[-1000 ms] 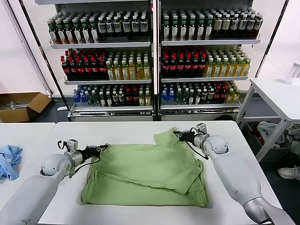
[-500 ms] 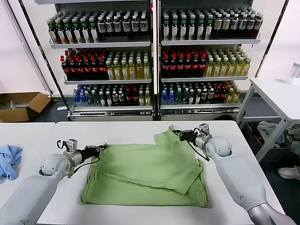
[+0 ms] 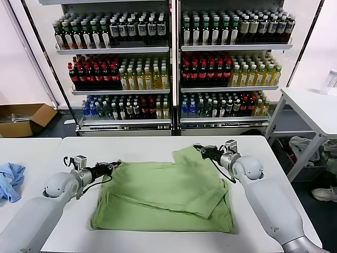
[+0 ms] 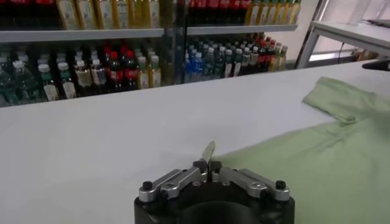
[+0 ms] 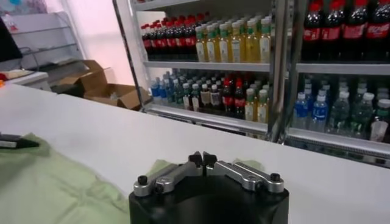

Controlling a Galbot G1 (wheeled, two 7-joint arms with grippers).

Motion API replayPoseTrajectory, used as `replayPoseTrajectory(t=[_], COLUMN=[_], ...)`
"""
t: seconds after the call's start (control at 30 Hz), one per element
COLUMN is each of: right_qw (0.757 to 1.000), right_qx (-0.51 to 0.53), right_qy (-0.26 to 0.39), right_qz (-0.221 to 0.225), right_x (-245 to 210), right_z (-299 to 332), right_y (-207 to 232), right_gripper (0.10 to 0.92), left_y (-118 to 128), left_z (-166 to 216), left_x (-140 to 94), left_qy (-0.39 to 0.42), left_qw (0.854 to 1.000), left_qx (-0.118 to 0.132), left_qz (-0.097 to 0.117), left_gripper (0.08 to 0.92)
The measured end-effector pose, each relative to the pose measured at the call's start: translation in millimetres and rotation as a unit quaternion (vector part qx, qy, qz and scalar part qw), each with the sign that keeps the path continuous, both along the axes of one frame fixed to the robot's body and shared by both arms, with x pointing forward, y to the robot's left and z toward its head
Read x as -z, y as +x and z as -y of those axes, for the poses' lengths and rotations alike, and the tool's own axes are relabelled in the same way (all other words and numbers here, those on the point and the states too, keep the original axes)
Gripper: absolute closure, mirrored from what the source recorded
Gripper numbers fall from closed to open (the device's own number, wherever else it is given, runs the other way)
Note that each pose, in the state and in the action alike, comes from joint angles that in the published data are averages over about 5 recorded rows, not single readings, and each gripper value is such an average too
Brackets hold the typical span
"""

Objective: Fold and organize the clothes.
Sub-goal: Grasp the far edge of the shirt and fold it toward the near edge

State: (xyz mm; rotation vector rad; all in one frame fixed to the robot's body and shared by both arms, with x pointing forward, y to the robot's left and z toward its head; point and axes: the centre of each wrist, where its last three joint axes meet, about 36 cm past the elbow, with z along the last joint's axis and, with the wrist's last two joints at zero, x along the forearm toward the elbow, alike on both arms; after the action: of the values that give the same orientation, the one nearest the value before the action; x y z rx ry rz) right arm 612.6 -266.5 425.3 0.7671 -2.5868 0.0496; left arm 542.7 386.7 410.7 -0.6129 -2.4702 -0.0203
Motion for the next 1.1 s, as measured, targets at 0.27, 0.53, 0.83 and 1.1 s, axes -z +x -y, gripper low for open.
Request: replayPoseTrajectory(t=[0.27, 0.53, 0.83, 1.1], right_qw=[0.999, 0.998, 0.998, 0.999], right_qx=[0.022, 0.027, 0.021, 0.02], right_qy=[-0.039, -0.055, -0.052, -0.03], right_qz=[-0.011, -0.026, -0.036, -0.038], right_x=[9, 20, 29, 29], right_z=[-7, -17, -24, -20], right_y=[22, 37, 43, 38], right_gripper=[0.539, 0.317, 0.468, 0.702], left_y=[-1, -3, -4, -5], left_z=[2, -3, -4, -3], left_x=[-2, -6, -10, -12], left_qy=[-0.001, 0.0, -0.001, -0.003], left_qw=[1.0, 1.0, 1.0, 1.0], left_qx=[0.003, 0.002, 0.004, 0.007], left_qz=[0.003, 0.006, 0.009, 0.013], left_gripper=[0.908, 0.908, 0.908, 0.908])
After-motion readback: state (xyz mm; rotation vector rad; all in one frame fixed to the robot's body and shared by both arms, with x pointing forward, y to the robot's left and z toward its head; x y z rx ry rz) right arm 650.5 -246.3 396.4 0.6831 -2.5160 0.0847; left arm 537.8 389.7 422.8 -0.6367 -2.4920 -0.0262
